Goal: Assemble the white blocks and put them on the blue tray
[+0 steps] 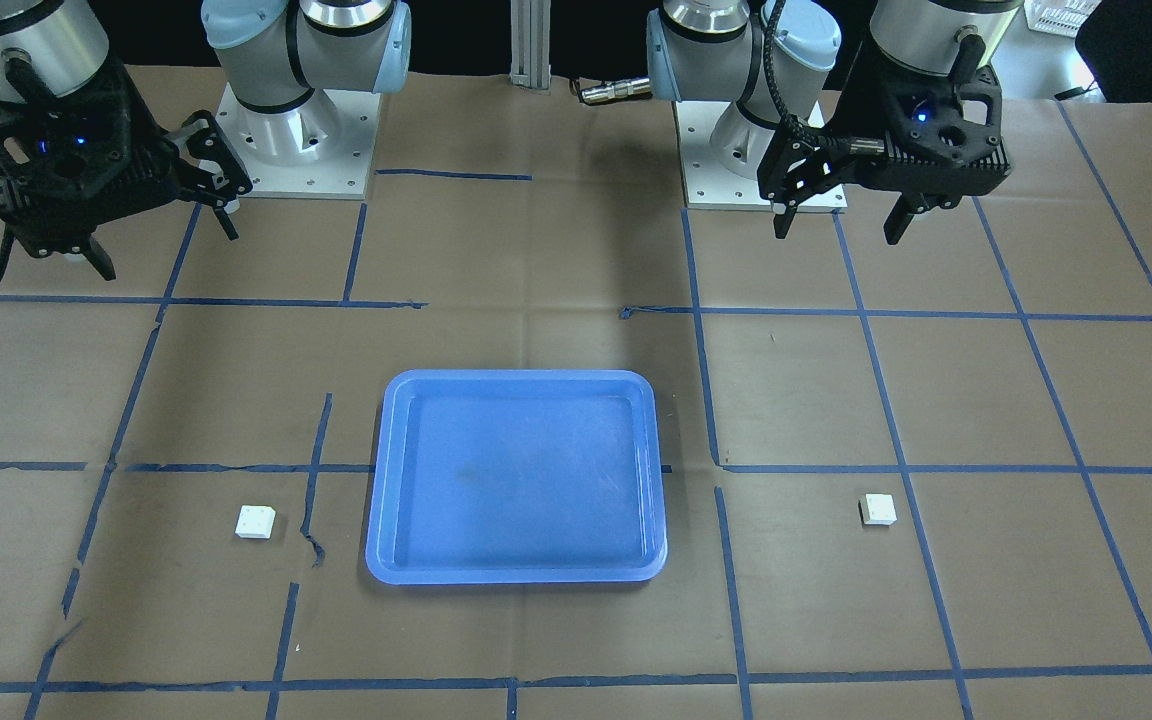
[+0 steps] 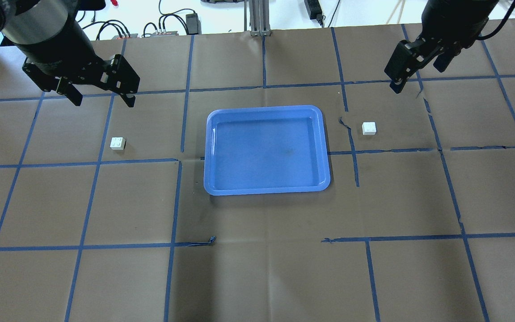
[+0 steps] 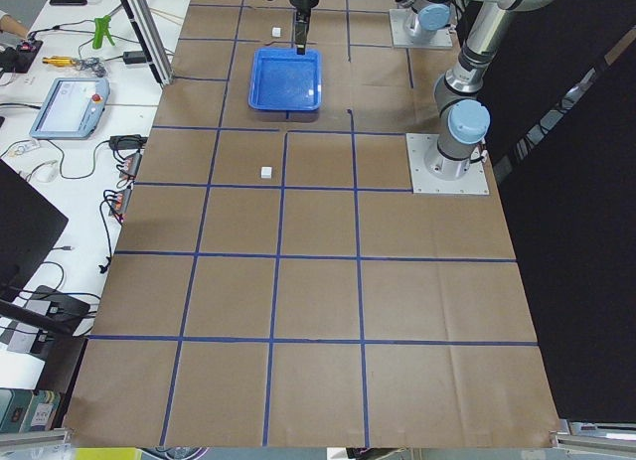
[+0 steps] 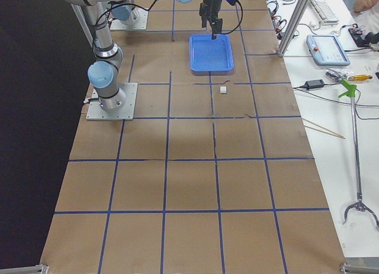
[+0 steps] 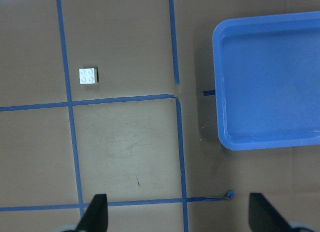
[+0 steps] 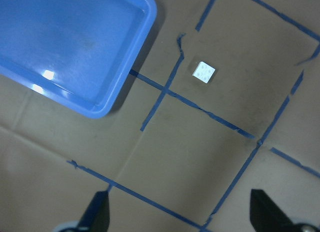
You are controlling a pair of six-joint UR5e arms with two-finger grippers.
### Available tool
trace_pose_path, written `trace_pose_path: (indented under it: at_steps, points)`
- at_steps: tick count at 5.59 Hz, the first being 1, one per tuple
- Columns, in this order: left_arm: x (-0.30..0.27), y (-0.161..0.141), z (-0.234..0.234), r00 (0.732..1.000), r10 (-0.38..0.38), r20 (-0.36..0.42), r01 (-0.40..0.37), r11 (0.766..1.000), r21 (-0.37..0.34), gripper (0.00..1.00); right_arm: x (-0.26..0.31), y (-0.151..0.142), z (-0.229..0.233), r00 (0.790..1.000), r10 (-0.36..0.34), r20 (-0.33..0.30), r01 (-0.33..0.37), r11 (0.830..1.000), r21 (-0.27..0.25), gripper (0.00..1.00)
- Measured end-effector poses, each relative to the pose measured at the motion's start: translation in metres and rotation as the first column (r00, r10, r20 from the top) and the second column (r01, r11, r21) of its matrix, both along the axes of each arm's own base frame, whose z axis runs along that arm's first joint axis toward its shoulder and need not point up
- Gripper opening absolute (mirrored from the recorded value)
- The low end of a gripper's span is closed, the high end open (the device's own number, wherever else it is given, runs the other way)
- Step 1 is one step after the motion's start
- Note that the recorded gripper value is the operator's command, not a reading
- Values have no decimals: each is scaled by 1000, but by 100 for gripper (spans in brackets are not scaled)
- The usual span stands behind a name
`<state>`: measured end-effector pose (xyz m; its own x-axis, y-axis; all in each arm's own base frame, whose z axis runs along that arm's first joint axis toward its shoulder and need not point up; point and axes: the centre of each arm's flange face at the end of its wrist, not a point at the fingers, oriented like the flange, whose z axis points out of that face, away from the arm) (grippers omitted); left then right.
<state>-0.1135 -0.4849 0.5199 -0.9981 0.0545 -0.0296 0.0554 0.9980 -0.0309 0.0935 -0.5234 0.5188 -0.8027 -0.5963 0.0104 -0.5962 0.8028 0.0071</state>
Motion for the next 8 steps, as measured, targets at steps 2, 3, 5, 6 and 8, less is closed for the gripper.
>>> trace_pose_path:
  at_steps: [2,3,5,6,8]
  points:
    - [59,-13,-25,997,81,-6,-80,995,51,99,-61,-29,-24,870,493,22,-493,870,9,100]
    - [106,-21,-52,989,146,-13,-145,985,91,99,-90,-44,-44,774,629,69,-630,777,-10,100]
    - [171,-53,-122,971,238,-21,-231,958,168,99,-127,-76,-87,708,686,166,-674,727,-130,100]
    - [181,-74,-158,970,242,-27,-233,952,197,99,-130,-95,-117,696,690,200,-663,724,-189,100]
    - [177,-112,-213,979,203,-25,-196,968,158,99,-128,-118,-209,667,695,268,-638,719,-276,100]
